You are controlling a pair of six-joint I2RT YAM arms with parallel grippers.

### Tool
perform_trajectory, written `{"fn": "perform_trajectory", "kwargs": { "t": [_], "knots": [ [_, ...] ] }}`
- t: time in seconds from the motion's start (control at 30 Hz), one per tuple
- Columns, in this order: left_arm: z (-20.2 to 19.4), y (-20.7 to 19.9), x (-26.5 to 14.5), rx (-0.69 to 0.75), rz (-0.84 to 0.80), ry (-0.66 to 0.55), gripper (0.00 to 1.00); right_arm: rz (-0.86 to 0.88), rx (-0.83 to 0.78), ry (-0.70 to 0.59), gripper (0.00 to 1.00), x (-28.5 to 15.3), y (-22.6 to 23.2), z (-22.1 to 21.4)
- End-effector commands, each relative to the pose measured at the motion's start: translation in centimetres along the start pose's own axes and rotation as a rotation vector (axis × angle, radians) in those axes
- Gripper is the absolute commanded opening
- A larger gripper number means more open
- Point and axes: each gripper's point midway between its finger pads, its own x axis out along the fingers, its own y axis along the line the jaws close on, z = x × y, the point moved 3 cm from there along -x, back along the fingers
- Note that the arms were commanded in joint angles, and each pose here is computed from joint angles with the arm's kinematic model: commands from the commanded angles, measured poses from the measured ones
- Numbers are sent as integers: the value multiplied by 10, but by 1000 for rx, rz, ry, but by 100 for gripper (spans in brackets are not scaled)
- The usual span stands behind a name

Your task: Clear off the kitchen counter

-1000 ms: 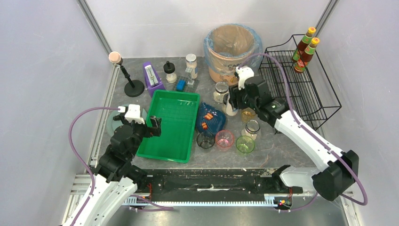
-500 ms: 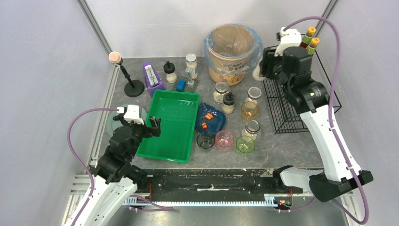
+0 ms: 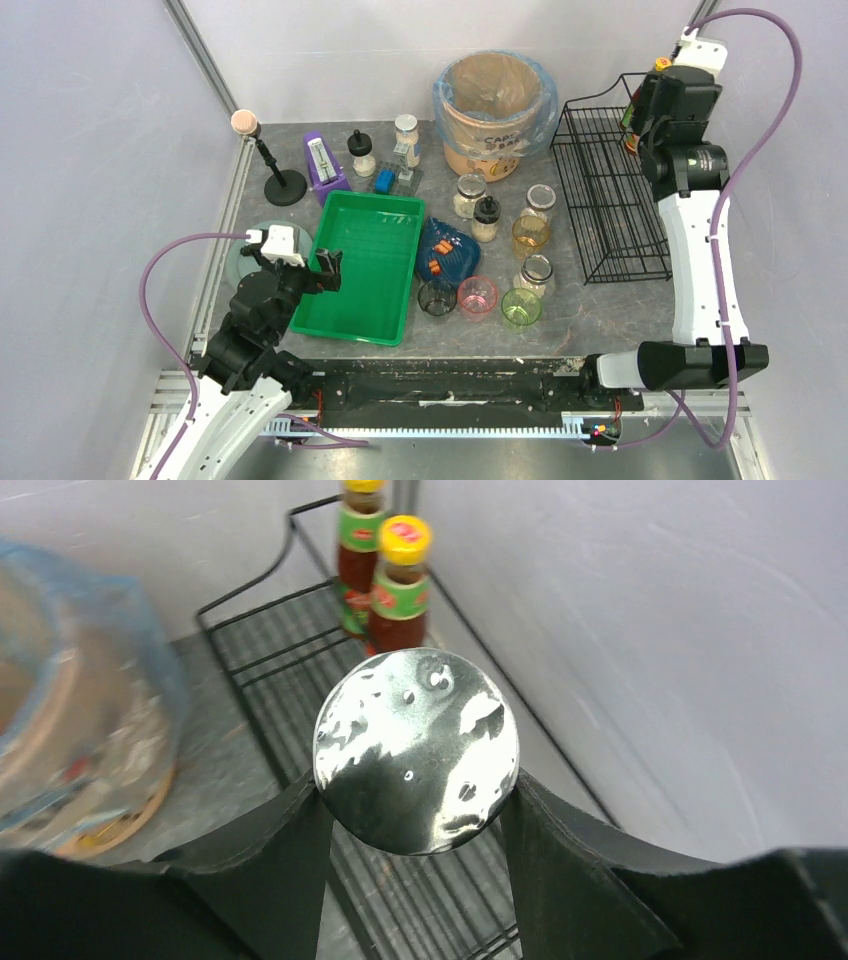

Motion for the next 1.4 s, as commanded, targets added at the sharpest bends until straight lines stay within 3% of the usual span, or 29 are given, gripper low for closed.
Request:
{"fn": "perform_trajectory", "kwargs": {
  "t": [0.0, 0.3, 0.7, 1.1, 1.23, 1.37],
  "knots": [
    [10, -1, 0, -29, 3, -54, 100, -145, 111, -155, 0, 7, -45, 44],
    [9, -3, 0, -19, -9, -53, 100, -145, 146, -80, 0, 51, -76, 17],
    [8, -3, 1, -15, -9, -50, 100, -35, 135, 34, 0, 76, -63, -36],
    [5, -5, 3, -8, -12, -38, 100, -39, 163, 93, 1, 102, -68, -93],
    [6, -6, 3, -8, -18, -41, 100, -4, 140, 97, 10, 106, -63, -108],
    [6, -7, 3, -9, -25, -39, 100, 4, 132, 119, 32, 105, -62, -117]
  ]
}}
